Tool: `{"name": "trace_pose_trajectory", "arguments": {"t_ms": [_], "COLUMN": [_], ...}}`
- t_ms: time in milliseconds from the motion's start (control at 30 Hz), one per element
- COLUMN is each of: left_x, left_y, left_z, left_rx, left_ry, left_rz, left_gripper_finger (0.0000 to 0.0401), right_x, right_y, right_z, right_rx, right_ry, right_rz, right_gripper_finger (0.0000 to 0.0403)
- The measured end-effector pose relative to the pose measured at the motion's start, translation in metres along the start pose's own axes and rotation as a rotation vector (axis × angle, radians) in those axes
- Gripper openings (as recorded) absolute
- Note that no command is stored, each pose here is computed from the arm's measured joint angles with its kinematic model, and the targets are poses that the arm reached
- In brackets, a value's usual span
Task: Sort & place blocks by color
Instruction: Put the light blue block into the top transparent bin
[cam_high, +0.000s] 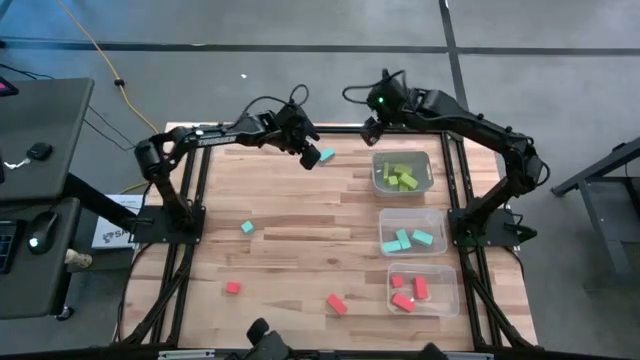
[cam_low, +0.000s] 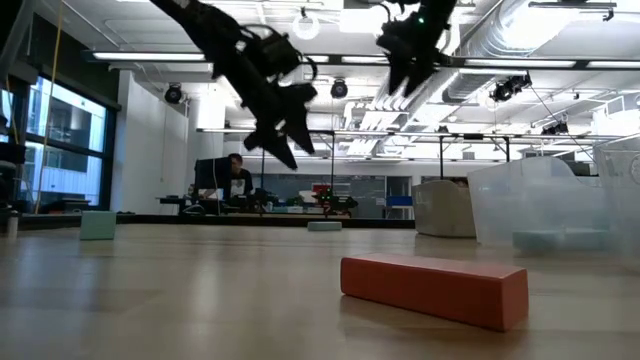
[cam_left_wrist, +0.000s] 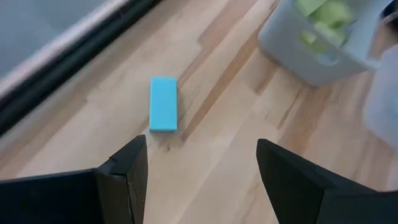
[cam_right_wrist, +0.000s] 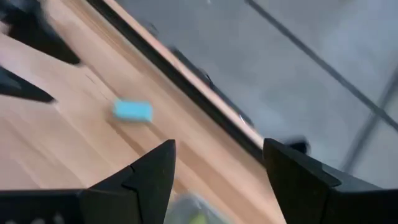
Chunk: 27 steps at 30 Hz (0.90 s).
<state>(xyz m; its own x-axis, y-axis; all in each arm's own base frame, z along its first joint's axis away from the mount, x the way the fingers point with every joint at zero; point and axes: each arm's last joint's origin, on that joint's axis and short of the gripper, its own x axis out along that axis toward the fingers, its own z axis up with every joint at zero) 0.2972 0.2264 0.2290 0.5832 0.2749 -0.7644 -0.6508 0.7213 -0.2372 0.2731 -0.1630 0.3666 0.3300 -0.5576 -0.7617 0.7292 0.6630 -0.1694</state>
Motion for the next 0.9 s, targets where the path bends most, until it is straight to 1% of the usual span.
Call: {"name": "trace_pose_trajectory", "arguments": {"t_ms": [100, 200, 367, 500, 567, 667, 900], "left_x": [-0.020, -0.041, -0.078, -0.095, -0.097, -0.091, -0.069], "left_y": [0.002, 0.003, -0.004, -0.014, -0.021, -0.030, -0.039], "left_z": [0.003, -0.004, -0.027, -0.043, -0.051, -0.067, -0.119], "left_rx": [-0.011, -0.030, -0.030, -0.014, -0.009, 0.016, 0.012], "left_ry": [-0.010, 0.056, 0.239, 0.359, 0.424, 0.491, 0.672], "left_rz": [0.006, 0.030, 0.119, 0.137, 0.142, 0.137, 0.183], "left_gripper_finger": [0.0223, 0.0223, 0.0223, 0.0223, 0.0223, 0.0223, 0.0223], "right_x": [0.000, 0.000, 0.001, 0.002, 0.003, 0.003, 0.003], "right_y": [-0.001, -0.003, -0.007, -0.011, -0.013, -0.013, -0.013], "right_z": [0.012, 0.019, 0.020, 0.021, 0.021, 0.021, 0.020], "right_rx": [-0.002, 0.021, 0.033, 0.042, 0.046, 0.048, 0.068], "right_ry": [-0.100, -0.160, -0.170, -0.169, -0.169, -0.169, -0.159], "right_rz": [0.084, 0.137, 0.137, 0.127, 0.124, 0.123, 0.124], "right_gripper_finger": [0.0232, 0.0232, 0.0232, 0.0232, 0.0232, 0.0232, 0.0232]}}
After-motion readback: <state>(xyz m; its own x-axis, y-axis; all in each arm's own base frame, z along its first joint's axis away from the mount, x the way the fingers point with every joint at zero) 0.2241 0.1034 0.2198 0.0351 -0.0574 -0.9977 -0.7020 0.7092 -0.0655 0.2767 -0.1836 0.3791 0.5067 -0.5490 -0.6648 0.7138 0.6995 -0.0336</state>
